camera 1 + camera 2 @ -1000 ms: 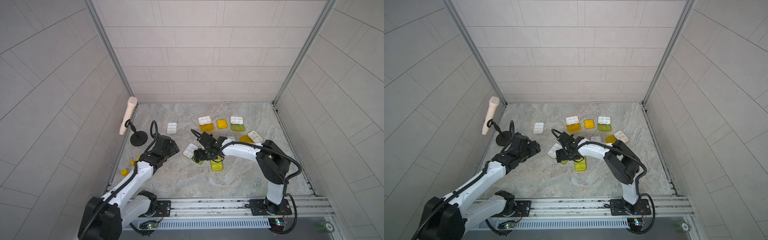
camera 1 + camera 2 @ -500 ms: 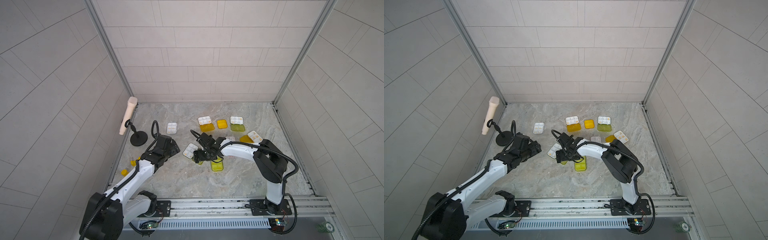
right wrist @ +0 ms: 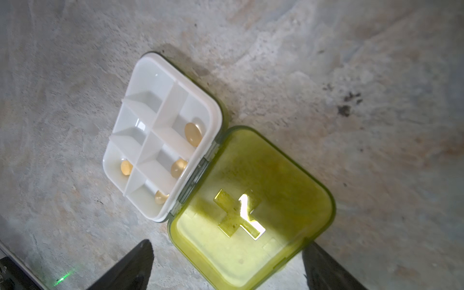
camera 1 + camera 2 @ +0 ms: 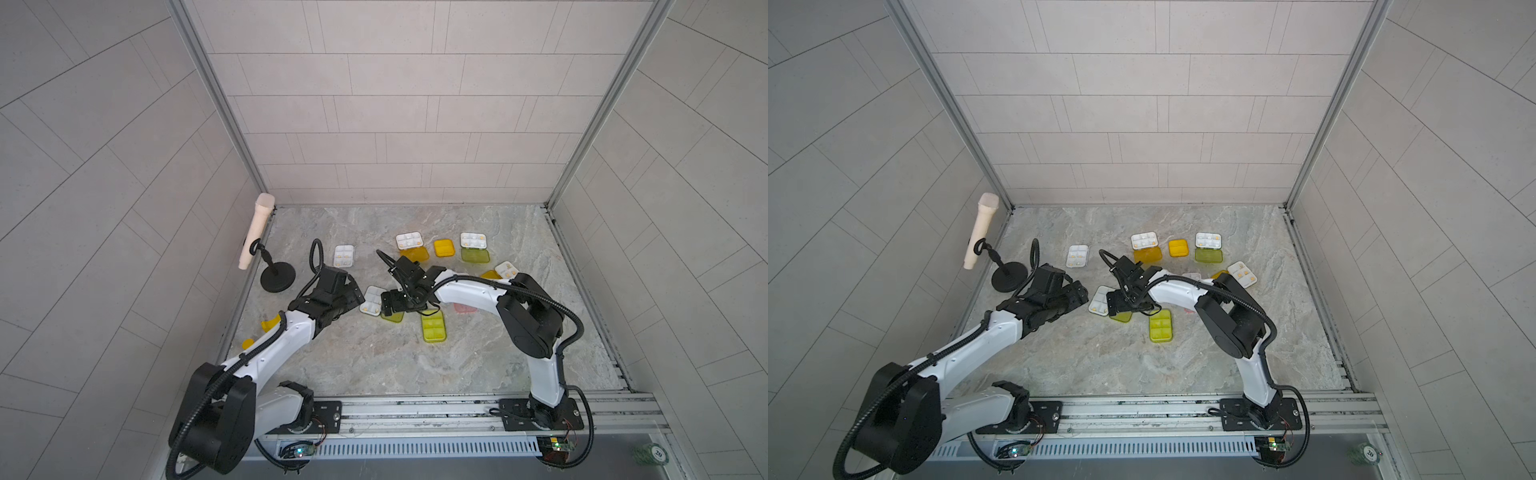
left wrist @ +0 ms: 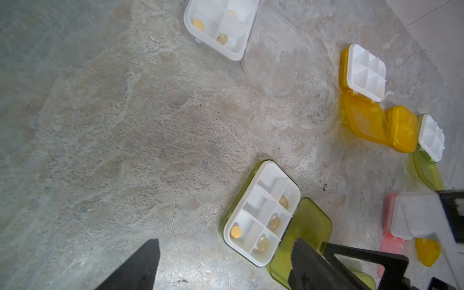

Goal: Close pillboxes
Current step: Adjust the pillbox at the center of the board.

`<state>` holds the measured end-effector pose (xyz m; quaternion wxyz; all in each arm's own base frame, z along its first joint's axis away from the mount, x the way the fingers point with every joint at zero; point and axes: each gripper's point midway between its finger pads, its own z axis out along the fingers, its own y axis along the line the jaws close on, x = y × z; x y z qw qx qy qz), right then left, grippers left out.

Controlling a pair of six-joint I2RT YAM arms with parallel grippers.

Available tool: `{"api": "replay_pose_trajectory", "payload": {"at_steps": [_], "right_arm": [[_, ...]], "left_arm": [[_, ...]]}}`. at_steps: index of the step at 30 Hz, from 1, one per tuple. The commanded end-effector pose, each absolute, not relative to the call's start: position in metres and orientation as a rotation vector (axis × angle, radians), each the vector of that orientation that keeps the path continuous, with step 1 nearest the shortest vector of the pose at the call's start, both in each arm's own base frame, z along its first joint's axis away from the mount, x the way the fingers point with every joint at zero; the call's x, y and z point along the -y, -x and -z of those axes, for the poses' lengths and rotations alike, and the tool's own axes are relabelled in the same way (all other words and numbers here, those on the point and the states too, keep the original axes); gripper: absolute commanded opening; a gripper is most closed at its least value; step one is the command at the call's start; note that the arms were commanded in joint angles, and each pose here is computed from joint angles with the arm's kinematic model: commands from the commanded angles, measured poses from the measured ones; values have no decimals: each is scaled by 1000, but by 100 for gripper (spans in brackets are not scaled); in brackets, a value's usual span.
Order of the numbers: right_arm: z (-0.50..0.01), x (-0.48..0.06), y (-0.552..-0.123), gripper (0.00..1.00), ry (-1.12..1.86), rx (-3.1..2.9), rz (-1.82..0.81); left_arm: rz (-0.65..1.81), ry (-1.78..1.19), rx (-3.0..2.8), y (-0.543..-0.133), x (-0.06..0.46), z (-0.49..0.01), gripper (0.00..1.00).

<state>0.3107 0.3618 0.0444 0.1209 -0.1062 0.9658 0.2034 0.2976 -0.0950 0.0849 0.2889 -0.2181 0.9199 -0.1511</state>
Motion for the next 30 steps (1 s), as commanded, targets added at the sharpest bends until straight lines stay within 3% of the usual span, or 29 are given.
{"api": "replay_pose_trajectory", "payload": {"at_steps": [1,13,30], "right_arm": [[-47,-368,-314,94,365,-2817,-600],[-68,-353,-321,94,361,-2798,-609],[-81,-299,-323,94,262,-2785,-532]], "left_arm": [[417,591,-2428,-307,96,-94,87],[435,636,-2403,-324,93,-87,87],[564,599,-2592,-331,124,-39,86]]}}
